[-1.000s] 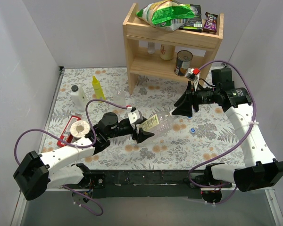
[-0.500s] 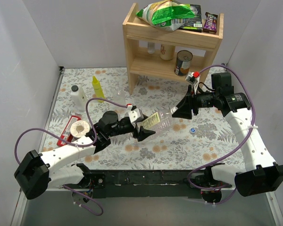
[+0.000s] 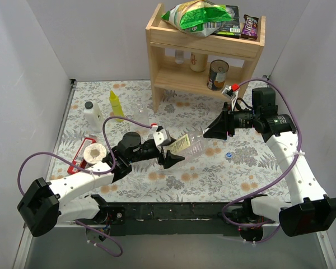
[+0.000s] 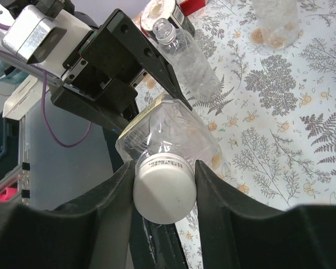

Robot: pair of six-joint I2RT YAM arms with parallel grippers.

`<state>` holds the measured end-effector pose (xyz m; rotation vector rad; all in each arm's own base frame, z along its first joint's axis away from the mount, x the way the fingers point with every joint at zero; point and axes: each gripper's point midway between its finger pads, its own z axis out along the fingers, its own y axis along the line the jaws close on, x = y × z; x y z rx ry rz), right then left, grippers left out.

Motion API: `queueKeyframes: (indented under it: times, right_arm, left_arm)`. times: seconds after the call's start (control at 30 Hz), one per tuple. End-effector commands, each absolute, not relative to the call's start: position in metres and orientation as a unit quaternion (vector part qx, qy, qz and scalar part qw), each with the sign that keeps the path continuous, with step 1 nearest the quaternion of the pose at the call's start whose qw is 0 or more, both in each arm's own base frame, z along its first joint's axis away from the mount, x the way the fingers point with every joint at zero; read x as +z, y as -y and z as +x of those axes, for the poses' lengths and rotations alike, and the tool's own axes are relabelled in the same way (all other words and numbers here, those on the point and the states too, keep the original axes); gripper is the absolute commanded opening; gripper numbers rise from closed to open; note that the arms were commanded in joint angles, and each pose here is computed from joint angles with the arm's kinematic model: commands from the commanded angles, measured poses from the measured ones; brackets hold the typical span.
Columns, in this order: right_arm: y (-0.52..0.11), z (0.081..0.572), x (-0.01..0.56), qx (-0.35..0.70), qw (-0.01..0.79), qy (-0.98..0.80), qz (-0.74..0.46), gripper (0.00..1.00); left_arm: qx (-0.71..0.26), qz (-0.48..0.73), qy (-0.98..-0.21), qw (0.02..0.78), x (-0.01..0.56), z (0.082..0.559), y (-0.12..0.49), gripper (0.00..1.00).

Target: Screw on the bottle caps

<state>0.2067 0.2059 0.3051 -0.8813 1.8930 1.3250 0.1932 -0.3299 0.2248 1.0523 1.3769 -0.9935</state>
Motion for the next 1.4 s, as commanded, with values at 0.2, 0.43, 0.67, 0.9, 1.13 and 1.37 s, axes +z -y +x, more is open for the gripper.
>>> queueKeyframes:
  times: [0.2,0.43,0.67,0.9,1.13,1.37]
  right_arm:
    - [-0.199,0.241,0.305,0.449,0.378,-0.758,-0.285,0.11]
    - [-0.170,0.298,0.296,0.336,0.393,-0.840,-0.160,0.01]
    - [-0.164,0.295,0.283,0.324,0.382,-0.855,-0.133,0.01]
    - [-0.178,0.283,0.304,0.367,0.407,-0.814,-0.196,0.12]
    - [-0.184,0.270,0.362,0.430,0.447,-0.744,-0.249,0.61]
    - [-0.185,0.256,0.376,0.454,0.458,-0.718,-0.263,0.67]
  left_arm:
    - [-0.434,0.377,-0.558,0.598,0.284,0.214,0.353,0.00]
    - [-0.345,0.291,-0.595,0.665,0.300,0.248,0.366,0.00]
    - [-0.333,0.259,-0.634,0.648,0.292,0.255,0.363,0.00]
    - [-0.355,0.303,-0.628,0.623,0.273,0.232,0.357,0.00]
    - [-0.383,0.324,-0.629,0.594,0.256,0.224,0.345,0.00]
    - [-0.388,0.353,-0.604,0.600,0.265,0.219,0.345,0.00]
